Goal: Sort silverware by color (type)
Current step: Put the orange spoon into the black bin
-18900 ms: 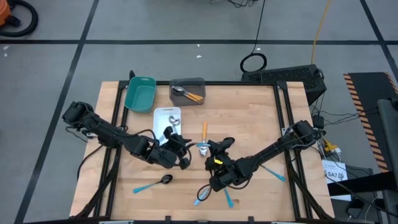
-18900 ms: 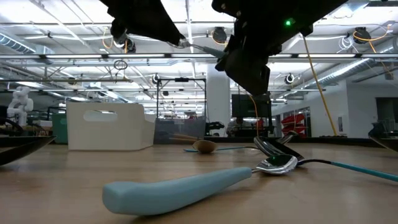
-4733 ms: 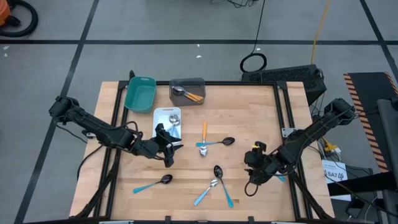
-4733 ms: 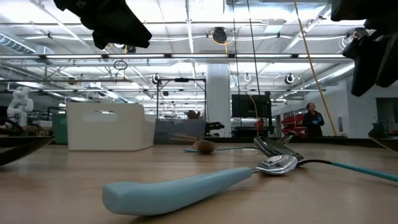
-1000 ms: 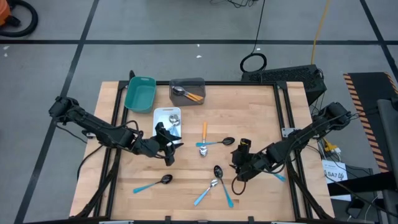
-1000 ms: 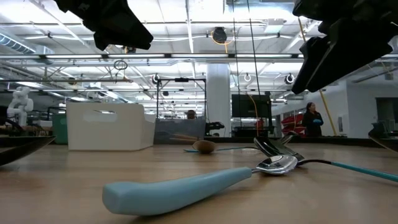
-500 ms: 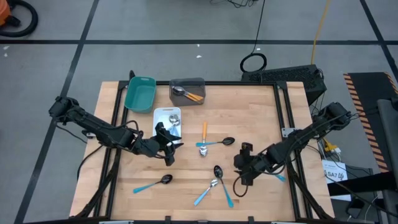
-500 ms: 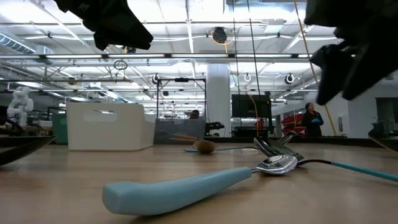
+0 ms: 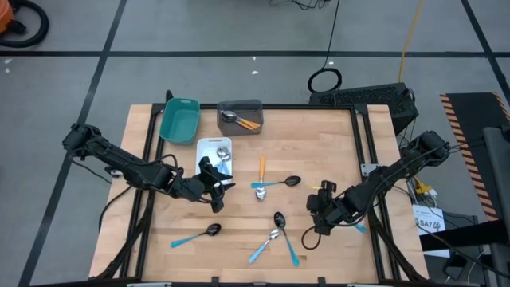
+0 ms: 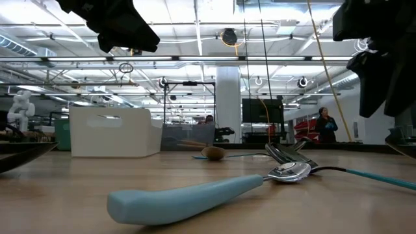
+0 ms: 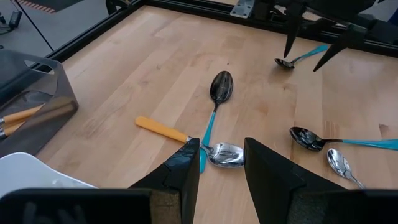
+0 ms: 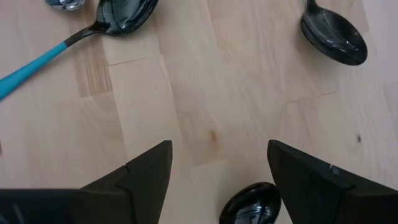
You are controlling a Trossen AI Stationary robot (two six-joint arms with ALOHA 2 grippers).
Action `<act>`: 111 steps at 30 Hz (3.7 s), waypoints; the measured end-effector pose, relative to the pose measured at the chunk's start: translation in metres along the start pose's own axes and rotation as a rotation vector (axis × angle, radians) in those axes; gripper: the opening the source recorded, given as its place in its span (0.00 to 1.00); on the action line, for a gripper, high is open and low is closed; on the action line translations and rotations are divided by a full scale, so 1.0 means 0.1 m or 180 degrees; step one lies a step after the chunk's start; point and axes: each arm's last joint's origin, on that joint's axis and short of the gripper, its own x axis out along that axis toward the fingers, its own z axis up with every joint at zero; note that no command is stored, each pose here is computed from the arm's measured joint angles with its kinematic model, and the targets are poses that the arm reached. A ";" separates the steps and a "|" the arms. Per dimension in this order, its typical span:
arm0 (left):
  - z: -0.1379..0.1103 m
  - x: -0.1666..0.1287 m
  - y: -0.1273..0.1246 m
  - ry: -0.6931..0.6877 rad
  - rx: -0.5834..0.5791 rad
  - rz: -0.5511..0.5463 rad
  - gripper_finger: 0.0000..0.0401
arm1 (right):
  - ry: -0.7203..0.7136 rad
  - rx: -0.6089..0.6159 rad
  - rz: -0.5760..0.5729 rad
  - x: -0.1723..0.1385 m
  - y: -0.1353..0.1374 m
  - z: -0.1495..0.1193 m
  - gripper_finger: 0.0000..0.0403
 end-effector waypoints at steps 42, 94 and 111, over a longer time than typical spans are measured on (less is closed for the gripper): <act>0.01 0.00 0.00 -0.0025 -0.0238 -0.0008 0.31 | -0.1176 -0.0892 -0.0337 0.04 -0.14 0.52 0.62; -0.01 -0.02 -0.03 -0.0027 -0.0008 0.0003 0.31 | -0.0285 -0.3162 0.0339 1.39 -1.25 1.85 0.37; 0.01 0.01 0.02 -0.0044 -0.0056 0.0065 0.31 | -0.0213 -0.3026 0.0573 1.58 -1.24 1.79 0.09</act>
